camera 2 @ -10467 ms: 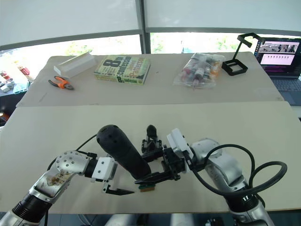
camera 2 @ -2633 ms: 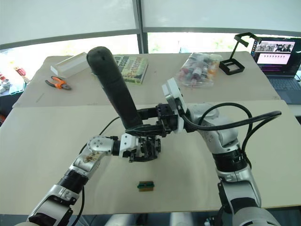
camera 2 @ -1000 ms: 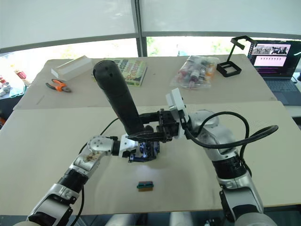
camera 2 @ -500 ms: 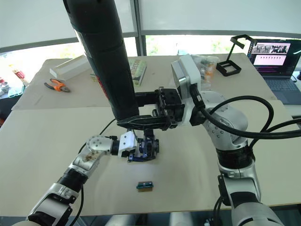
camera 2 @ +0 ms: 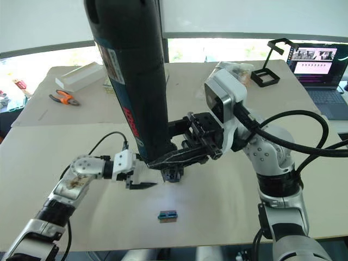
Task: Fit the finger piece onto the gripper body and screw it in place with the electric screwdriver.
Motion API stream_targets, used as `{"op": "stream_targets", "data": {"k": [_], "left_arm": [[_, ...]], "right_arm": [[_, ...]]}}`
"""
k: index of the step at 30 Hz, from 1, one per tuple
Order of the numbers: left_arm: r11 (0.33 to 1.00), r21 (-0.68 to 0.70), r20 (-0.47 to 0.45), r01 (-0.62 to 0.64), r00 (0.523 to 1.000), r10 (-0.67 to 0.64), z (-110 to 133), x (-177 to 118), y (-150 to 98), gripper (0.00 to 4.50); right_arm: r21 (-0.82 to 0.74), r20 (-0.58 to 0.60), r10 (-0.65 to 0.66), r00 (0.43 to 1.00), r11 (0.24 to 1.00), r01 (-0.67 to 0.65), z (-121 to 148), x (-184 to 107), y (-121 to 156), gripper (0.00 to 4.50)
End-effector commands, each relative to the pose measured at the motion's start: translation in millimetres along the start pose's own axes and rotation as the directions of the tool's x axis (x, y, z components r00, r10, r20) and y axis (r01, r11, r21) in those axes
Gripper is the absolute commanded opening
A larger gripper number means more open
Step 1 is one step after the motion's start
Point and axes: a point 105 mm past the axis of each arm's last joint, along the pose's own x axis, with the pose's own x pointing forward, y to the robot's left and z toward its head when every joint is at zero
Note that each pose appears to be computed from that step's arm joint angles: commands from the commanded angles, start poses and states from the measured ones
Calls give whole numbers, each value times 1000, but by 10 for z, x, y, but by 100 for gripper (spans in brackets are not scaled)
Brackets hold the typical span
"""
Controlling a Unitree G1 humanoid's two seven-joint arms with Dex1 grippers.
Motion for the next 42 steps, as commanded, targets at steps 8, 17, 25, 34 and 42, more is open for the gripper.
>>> {"op": "stream_targets", "data": {"k": [8,17,25,34,42], "left_arm": [[972,59,-21,226,974,-225,241,-139,-666,450],[969,105,-24,222,975,-220,109,170,-733,450],[973,98,-2,209,978,-210,100,236,-765,450],[974,90,12,206,978,-208,133,257,-753,450],[974,91,14,209,977,-211,149,242,-756,450]], "right_arm": [[24,-21,91,996,996,-90,-221,66,128,188],[15,-44,-9,999,1000,9,-717,41,168,188],[1,-47,-49,998,999,49,-898,54,204,188],[4,-50,-60,997,998,60,-984,65,220,188],[-3,-63,-70,996,998,70,-1001,37,205,188]]}}
